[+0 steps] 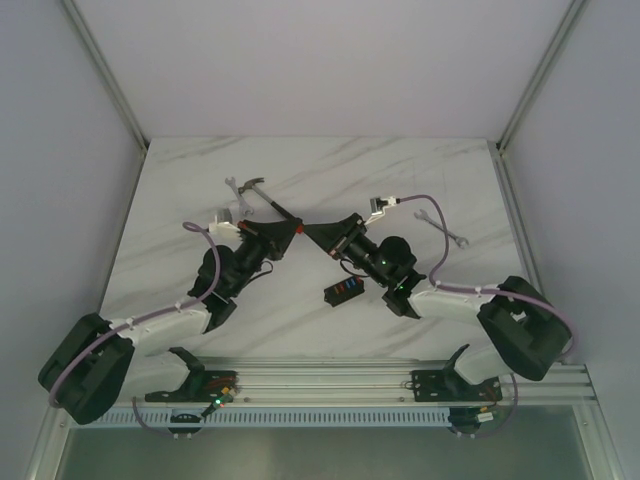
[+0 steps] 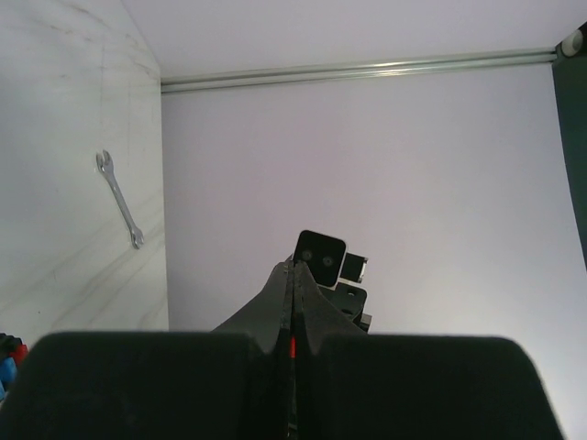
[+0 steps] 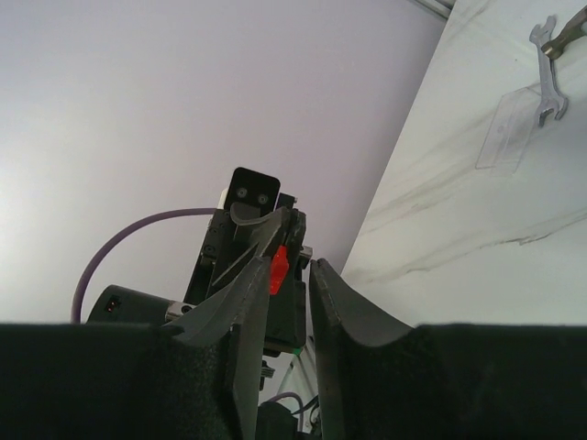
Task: Snap on the fuse box
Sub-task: Pick up the fuse from the center of the board.
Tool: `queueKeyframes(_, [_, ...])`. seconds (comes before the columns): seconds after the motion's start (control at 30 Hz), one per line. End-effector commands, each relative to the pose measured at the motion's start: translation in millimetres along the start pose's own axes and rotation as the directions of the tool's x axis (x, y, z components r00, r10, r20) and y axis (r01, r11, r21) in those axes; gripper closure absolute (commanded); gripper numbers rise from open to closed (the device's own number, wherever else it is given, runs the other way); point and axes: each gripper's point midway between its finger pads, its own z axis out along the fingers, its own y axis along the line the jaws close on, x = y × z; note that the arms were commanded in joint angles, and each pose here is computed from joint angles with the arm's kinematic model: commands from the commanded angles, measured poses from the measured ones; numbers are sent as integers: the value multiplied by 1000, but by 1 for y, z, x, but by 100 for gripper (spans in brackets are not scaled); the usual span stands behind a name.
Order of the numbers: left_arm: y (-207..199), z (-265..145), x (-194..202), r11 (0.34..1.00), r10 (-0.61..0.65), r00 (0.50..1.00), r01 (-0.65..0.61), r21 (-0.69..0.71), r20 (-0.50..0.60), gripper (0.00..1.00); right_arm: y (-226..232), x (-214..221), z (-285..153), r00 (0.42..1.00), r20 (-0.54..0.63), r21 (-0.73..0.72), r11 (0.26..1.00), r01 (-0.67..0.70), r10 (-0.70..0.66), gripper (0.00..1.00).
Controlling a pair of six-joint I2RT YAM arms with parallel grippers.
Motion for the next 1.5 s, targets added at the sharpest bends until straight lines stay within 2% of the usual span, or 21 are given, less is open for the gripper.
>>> queueKeyframes(0.0, [-31, 5, 4, 994, -42, 999, 43, 99, -14, 100, 23, -12, 5, 999, 38, -91, 996, 10, -7, 71])
queueKeyframes(0.4, [-25, 7, 7, 993, -62, 998, 64, 96, -24, 100, 33, -10, 7, 1000, 11, -132, 991, 14, -13, 77])
queueKeyframes(0.6, [-18, 8, 8, 994, -66, 998, 68, 84, -24, 100, 31, -7, 9, 1000, -10, -128, 992, 24, -25, 88])
queueKeyframes(0.73, [-3, 6, 6, 999, -34, 999, 35, 38, -11, 87, 21, -2, 9, 997, -63, -90, 995, 46, -52, 99])
queueKeyframes(0.9, [35, 0, 4, 995, 54, 998, -55, -86, -12, 75, -3, 8, 5, 975, -184, 5, 992, 126, -123, 100])
queueKeyframes(1.0, [61, -5, 2, 976, 129, 991, -135, -172, -42, 69, -24, 15, -2, 940, -290, 95, 973, 213, -177, 100])
queueKeyframes(1.17, [103, -22, -3, 921, 228, 967, -252, -298, -112, 62, -59, 24, -24, 840, -493, 226, 899, 374, -226, 100])
queueKeyframes(1.27, [123, -34, -6, 877, 285, 945, -325, -355, -161, 56, -77, 26, -46, 763, -609, 298, 828, 474, -218, 100])
queueKeyframes(1.47, [150, -56, -18, 778, 378, 894, -447, -441, -239, 44, -92, 21, -73, 633, -752, 342, 713, 612, -182, 100])
